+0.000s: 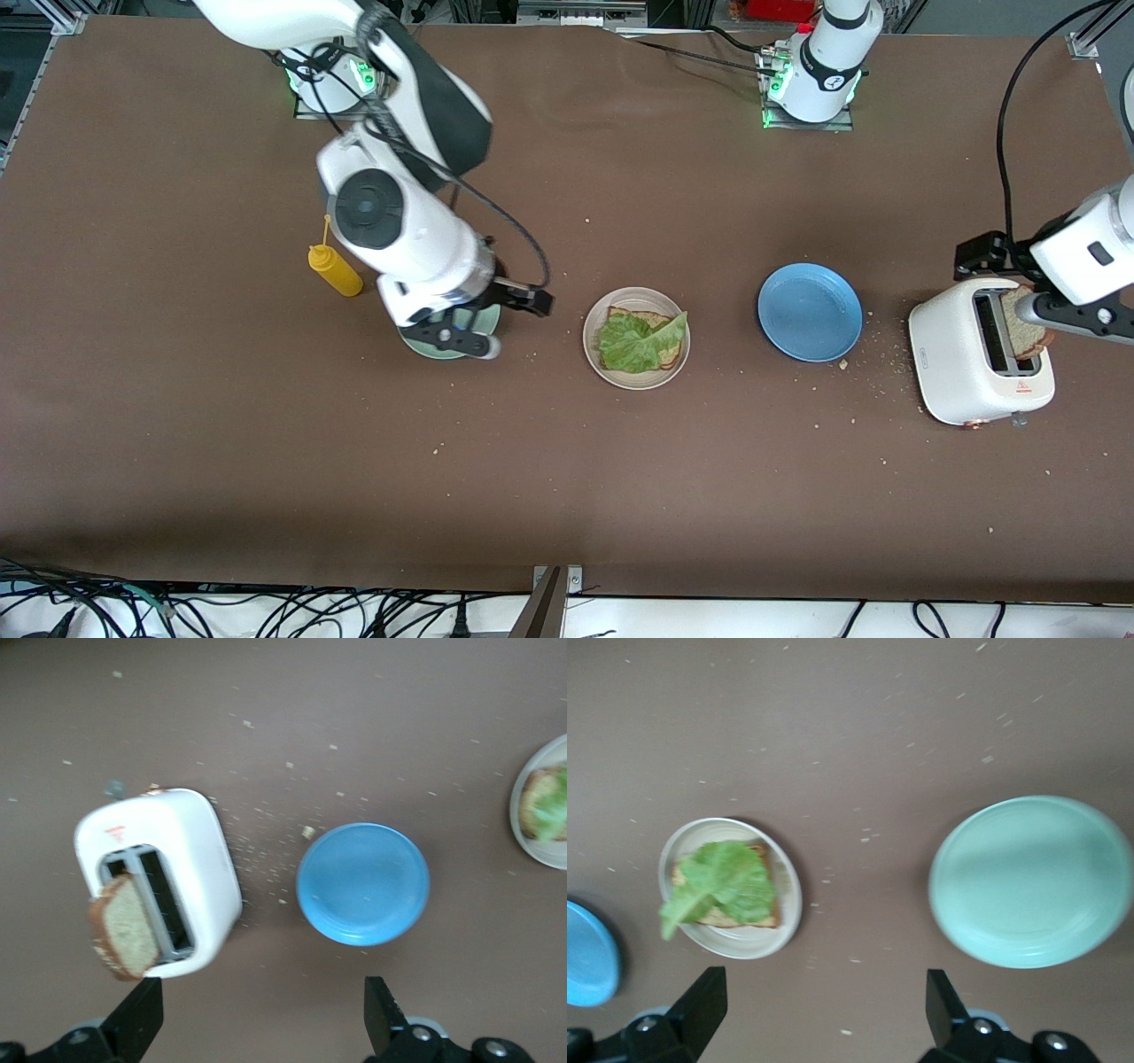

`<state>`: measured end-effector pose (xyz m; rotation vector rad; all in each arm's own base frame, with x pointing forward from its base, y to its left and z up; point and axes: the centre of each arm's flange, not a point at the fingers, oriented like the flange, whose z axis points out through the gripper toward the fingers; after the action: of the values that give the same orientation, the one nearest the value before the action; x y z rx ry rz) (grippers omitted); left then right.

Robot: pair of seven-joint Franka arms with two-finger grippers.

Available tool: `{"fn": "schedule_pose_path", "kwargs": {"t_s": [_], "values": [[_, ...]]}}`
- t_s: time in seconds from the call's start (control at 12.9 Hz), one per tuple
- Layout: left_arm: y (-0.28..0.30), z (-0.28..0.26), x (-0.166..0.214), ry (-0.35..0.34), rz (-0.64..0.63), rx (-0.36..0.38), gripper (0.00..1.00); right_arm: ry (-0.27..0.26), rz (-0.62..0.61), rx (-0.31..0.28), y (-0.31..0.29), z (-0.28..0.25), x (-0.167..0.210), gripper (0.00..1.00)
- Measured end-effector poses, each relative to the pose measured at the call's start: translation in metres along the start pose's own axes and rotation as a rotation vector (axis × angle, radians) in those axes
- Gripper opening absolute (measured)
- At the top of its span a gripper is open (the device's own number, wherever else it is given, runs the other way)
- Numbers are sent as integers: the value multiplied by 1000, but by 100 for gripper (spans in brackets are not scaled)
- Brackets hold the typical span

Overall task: Make sandwich in beige plate with both arms
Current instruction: 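Withdraw the right gripper past the mint plate to its rest spot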

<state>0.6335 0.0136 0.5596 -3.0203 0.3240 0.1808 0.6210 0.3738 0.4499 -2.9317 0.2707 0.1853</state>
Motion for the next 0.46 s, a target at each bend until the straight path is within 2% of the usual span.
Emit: {"fn": "schedule_pose_path", "kwargs": {"t_s": [0.08,0.23,0.46], "values": [[-11,5,3,4,-12,26,100,-6,-65,-34,23,-17,8,100],[-31,19,8,10,-38,36,100,16,-210,-85,65,-46,28,100],[-79,46,8,9,-105,27,100,55,-377,-128,114,-77,53,100]]}}
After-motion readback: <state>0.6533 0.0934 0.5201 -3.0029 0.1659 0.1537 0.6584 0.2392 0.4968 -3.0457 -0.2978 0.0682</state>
